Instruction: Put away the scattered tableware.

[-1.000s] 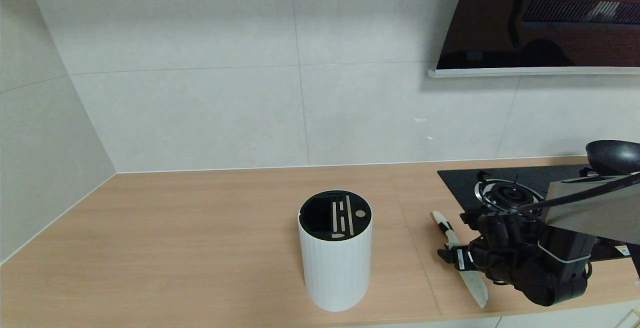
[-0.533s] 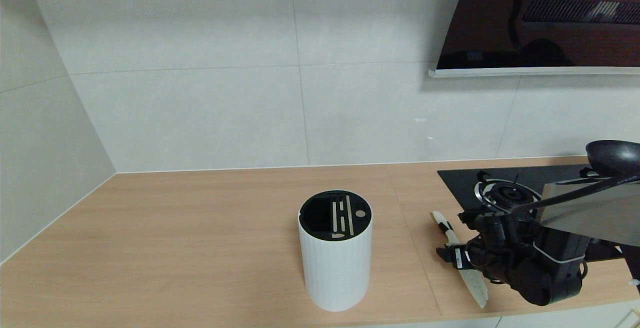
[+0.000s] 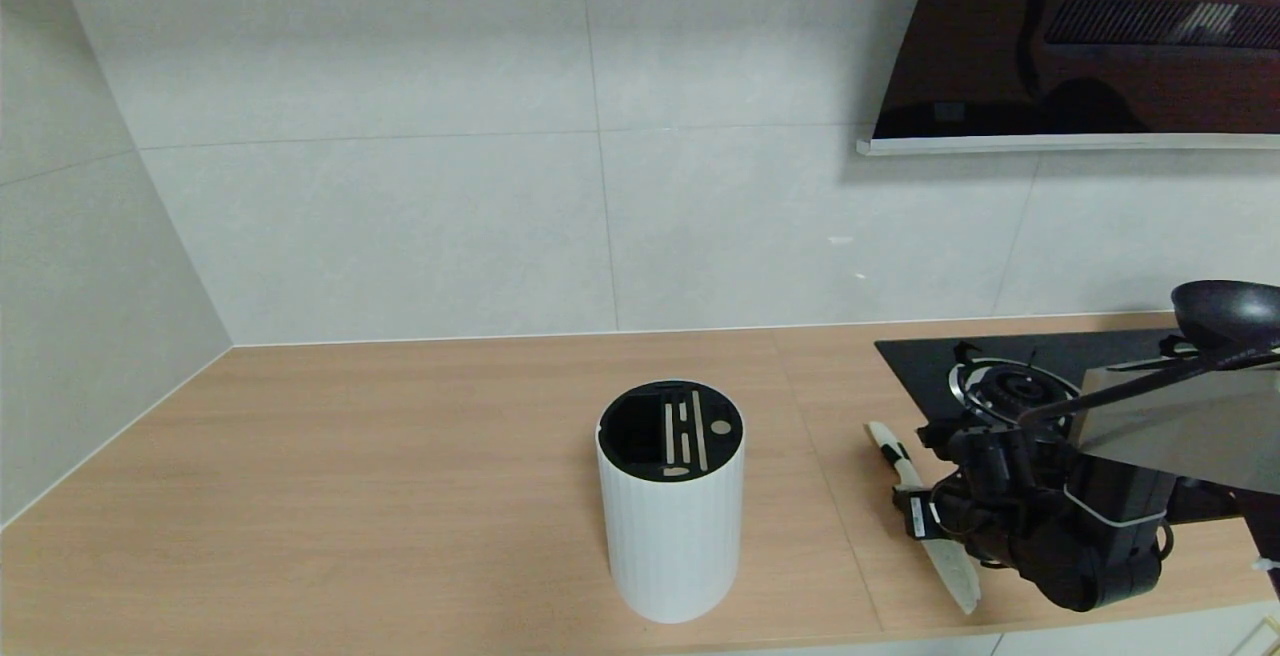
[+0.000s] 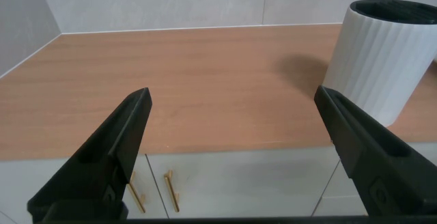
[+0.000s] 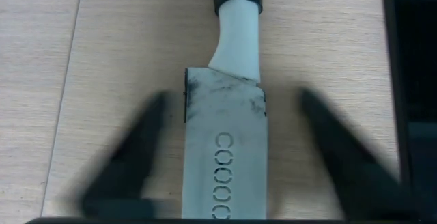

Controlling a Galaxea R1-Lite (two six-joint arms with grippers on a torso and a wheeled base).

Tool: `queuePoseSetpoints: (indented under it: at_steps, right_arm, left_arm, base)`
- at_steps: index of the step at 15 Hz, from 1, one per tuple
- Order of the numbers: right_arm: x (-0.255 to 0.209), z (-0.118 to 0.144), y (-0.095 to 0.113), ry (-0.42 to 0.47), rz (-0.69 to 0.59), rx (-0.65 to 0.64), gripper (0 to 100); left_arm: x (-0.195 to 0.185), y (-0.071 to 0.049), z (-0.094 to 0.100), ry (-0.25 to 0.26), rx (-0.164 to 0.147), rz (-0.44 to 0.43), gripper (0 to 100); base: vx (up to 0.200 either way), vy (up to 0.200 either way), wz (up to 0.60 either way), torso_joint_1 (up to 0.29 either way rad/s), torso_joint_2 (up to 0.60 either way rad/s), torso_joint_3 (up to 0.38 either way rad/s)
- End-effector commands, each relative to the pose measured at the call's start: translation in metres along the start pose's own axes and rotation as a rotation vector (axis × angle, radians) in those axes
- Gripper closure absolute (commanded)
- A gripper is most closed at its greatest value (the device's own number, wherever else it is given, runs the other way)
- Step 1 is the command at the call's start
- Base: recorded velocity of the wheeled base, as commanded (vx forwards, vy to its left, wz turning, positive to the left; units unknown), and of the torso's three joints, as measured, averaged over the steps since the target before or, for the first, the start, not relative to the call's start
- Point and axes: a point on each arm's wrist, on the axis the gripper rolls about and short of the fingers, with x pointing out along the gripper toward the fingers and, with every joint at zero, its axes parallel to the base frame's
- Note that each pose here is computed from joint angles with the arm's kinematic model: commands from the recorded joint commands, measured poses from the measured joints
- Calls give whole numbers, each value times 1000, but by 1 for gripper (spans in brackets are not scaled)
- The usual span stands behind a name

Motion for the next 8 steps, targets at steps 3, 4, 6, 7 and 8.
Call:
queuePoseSetpoints:
  at_steps: [3, 4, 6, 7, 8]
  right_arm:
    - [0, -1, 1, 4, 2, -2, 100]
    - [0, -1, 1, 4, 2, -2, 100]
    - [-1, 0, 1, 0, 2, -1, 100]
    - [-1, 1, 1, -1, 2, 0, 100]
    - [-3, 3, 1, -10, 3, 1, 100]
  left_arm:
    - [0, 0, 0, 1, 0, 0, 0]
    - [0, 0, 0, 1, 0, 0, 0]
    - [0, 0, 0, 1, 0, 0, 0]
    - [0, 0, 0, 1, 0, 0, 0]
    - [0, 0, 0, 1, 0, 0, 0]
  base:
    - [0, 0, 0, 0, 0, 0]
    - [0, 0, 0, 0, 0, 0]
    - [0, 0, 0, 0, 0, 0]
    - [0, 0, 0, 0, 0, 0]
    - [0, 0, 0, 0, 0, 0]
